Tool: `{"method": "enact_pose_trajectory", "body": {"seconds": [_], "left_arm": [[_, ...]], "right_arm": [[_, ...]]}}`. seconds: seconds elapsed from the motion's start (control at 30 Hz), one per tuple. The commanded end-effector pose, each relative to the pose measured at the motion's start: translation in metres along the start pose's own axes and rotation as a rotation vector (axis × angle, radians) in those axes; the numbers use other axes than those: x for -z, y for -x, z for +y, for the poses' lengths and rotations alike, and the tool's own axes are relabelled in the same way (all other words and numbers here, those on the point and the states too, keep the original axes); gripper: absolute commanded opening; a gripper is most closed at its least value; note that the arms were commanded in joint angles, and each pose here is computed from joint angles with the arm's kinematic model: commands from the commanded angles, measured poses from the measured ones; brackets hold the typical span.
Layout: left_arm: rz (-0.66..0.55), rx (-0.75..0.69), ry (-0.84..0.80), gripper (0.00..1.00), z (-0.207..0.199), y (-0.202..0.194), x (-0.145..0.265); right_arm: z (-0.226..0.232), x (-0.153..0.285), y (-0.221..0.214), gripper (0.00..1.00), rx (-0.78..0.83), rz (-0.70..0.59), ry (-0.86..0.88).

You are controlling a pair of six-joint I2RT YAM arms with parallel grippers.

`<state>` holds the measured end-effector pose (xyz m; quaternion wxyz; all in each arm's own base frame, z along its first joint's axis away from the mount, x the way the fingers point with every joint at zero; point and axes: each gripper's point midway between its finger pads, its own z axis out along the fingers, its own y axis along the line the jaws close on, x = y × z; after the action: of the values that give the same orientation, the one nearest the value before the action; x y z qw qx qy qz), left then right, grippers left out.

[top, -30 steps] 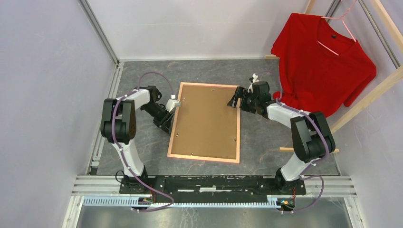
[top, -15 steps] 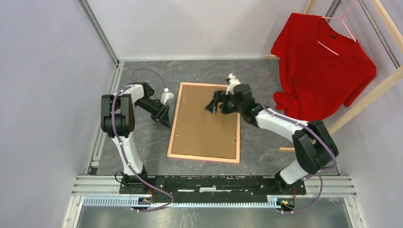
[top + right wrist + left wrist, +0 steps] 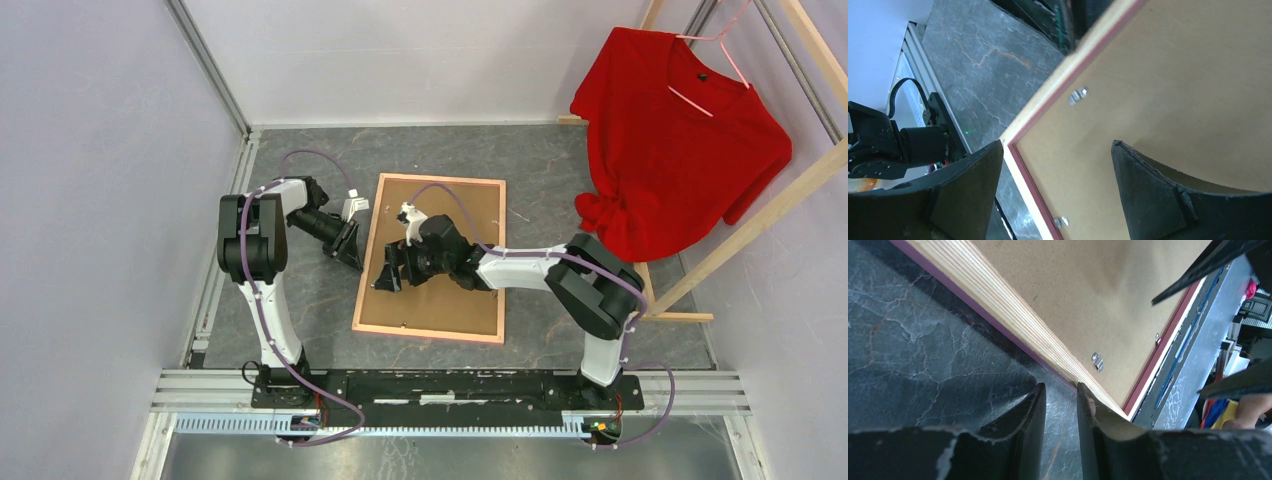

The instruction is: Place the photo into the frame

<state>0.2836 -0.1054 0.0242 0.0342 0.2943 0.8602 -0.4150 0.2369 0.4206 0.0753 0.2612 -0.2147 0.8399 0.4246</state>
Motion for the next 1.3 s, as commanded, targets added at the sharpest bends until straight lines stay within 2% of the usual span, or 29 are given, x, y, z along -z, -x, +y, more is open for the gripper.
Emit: {"method": "enact_pose_trajectory", "body": {"seconds": [0.0, 0.27, 1.27], "left_arm": [[-0.033, 0.006, -0.018, 0.35, 0.002, 0.010, -0.001], [-0.028, 0.014, 0.000, 0.33, 0.006, 0.009, -0.001], [-0.018, 0.009, 0.024, 0.31, 0.009, 0.006, -0.001]], "right_arm": [[0.036, -0.024, 0.016, 0.85, 0.032, -0.033, 0.106], [0.036, -0.053, 0.001, 0.84, 0.031, 0.014, 0.100], [0.012, -0.073, -0.010, 0.82, 0.035, 0.039, 0.041]]}}
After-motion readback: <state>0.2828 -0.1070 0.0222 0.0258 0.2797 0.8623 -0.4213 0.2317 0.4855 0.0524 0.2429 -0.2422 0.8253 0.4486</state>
